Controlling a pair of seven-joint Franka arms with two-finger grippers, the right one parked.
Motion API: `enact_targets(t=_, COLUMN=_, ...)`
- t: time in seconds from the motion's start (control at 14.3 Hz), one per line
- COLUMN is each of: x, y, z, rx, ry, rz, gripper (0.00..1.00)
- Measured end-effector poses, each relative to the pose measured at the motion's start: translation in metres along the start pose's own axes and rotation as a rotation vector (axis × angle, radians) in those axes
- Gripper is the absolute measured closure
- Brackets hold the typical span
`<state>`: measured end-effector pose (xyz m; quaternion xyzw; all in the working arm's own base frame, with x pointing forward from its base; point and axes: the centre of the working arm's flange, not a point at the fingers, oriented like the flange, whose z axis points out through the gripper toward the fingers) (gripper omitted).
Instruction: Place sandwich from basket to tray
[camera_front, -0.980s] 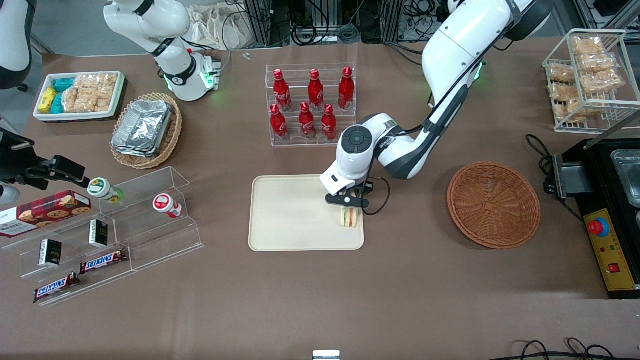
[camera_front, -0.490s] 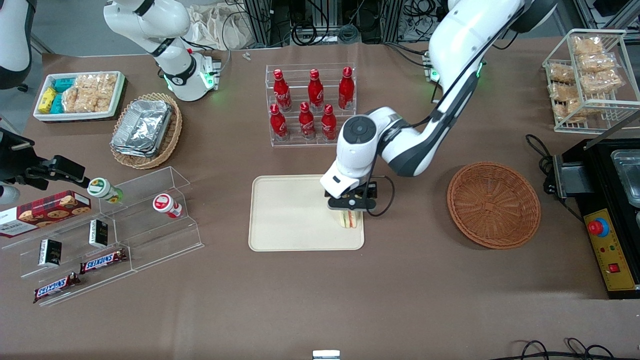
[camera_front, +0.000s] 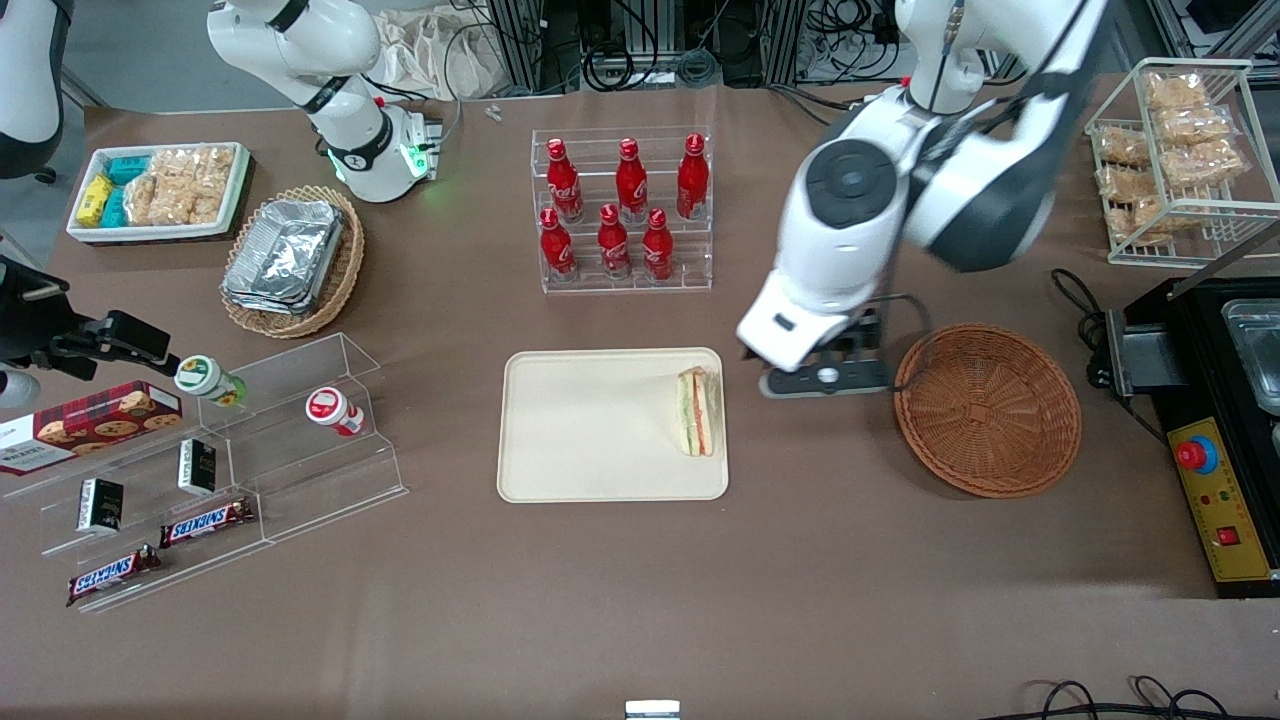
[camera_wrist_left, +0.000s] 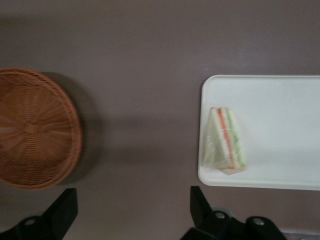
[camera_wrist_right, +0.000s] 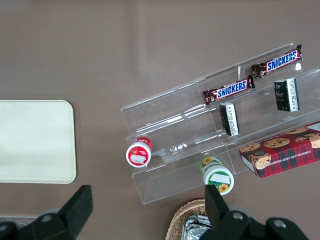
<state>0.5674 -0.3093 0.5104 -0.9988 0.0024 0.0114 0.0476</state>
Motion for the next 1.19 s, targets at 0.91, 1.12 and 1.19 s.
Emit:
enact_targets(t=0.91, x=-0.017, y=-0.302, z=-0.087, rx=-0.097, ry=-0.074, rz=0.045, gripper=0.0)
enact_targets(t=1.12, x=-0.036, y=-0.296, z=-0.097, rx=-0.098, ry=-0.062, rz=0.061, gripper=0.0)
enact_targets(t=1.19, x=-0.037, y=-0.293, z=-0.098, rx=-0.098, ry=-0.06, rz=0.068, gripper=0.0)
